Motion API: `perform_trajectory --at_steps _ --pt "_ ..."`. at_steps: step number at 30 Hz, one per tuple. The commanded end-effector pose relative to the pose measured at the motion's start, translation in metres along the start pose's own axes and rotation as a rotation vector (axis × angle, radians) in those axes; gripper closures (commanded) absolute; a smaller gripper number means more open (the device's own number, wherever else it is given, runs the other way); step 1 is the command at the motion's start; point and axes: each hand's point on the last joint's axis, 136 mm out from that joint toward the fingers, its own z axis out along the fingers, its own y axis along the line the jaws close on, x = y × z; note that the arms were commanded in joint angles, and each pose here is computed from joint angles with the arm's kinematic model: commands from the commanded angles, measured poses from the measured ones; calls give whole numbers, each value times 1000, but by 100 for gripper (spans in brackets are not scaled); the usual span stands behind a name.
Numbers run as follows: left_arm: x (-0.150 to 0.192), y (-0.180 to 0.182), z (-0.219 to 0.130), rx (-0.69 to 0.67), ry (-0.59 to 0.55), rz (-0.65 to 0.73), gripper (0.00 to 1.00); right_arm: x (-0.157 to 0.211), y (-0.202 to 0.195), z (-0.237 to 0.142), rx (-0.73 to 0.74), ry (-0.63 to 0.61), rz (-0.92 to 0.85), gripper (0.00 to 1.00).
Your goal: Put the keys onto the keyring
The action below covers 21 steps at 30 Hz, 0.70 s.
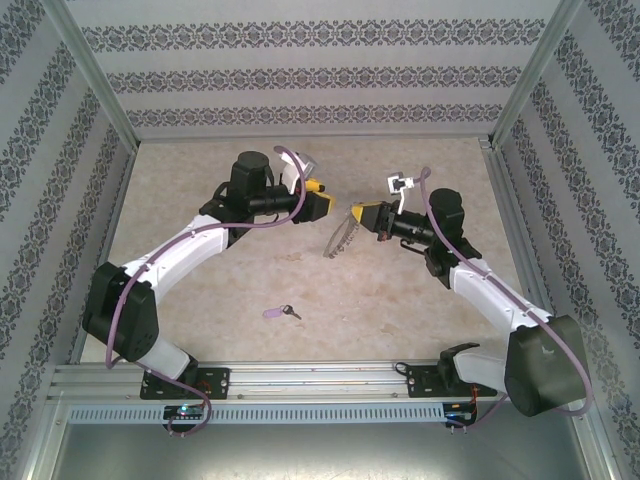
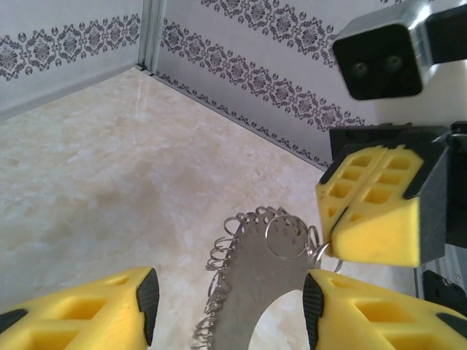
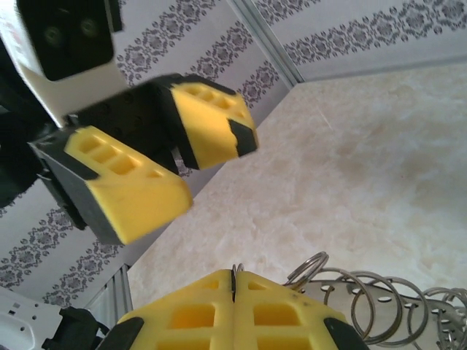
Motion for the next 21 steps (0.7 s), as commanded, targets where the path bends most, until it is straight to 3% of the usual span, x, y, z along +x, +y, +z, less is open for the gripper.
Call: perform_trajectory --at_steps 1,12,21 --pt "-19 9 -10 -23 -47 -30 44 -27 23 0 -72 -45 -137 100" --pt "-50 0 -20 171 -148 -117 43 -54 27 13 -137 -110 -183 100" --pt "-42 0 -14 238 -132 -187 47 -59 14 24 -149 -142 -156 100"
